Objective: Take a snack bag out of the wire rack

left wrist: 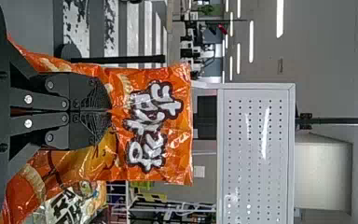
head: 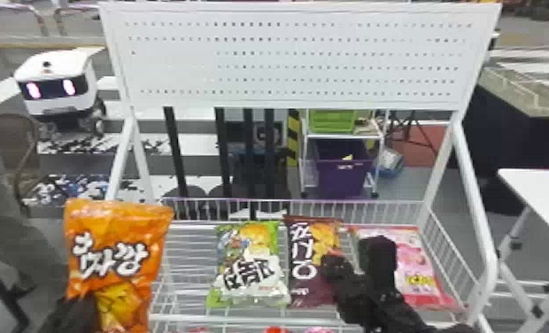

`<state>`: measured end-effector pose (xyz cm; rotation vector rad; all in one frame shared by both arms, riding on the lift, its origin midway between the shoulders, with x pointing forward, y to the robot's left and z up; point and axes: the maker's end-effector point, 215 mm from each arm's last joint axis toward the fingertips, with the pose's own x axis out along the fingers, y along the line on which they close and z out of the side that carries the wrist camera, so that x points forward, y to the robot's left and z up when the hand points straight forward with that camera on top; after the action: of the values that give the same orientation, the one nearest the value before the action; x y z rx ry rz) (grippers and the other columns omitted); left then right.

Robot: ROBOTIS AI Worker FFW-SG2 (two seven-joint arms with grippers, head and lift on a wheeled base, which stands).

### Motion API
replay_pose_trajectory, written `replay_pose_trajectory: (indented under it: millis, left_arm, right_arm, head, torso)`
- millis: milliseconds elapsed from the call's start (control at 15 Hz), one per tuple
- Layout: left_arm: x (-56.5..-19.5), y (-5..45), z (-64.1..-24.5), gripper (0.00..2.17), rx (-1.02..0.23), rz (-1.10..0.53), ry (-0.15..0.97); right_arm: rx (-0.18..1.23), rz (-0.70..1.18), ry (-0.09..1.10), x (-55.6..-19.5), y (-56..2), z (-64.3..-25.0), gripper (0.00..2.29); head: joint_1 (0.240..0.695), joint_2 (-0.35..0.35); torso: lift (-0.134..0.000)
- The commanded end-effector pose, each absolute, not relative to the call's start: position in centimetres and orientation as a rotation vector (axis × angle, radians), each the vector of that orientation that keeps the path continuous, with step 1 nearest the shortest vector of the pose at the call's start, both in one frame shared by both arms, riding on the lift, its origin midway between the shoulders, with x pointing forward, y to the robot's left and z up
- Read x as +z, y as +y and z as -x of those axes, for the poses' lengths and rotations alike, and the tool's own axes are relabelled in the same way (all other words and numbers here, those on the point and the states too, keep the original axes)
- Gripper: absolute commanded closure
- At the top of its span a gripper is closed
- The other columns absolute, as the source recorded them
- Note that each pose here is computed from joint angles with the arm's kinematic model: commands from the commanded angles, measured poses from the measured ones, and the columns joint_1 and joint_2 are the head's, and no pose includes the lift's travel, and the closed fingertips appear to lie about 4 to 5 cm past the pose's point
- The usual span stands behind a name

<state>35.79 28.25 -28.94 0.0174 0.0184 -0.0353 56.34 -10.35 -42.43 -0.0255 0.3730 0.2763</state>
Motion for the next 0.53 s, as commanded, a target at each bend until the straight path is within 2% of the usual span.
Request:
replay_pose_trajectory:
  millis: [0,200,467]
  left_arm:
    - [-29.0,28.2,-35.7,1.96,-0.035,-0.017,0.02]
    - [-28.9,28.2,-35.7,1.96,-0.037,-0.018,0.019]
    - [-28.8,28.0,-35.7,1.96,-0.041,-0.017,0.016]
  right_arm:
    - [0.279,0.018,0.355,-41.6,-10.3,-56.1,2.25]
    - [0.268,0.013,0.303,-39.0,-10.8,-55.0,2.25]
    - [0.26,0.01,0.178,-32.2,-12.6,-51.8,2.25]
  head:
    - [0.499,0.0]
    - [0.499,0.0]
    - [0.499,0.0]
  torso:
    - [0.0]
    - [0.0]
    - [0.0]
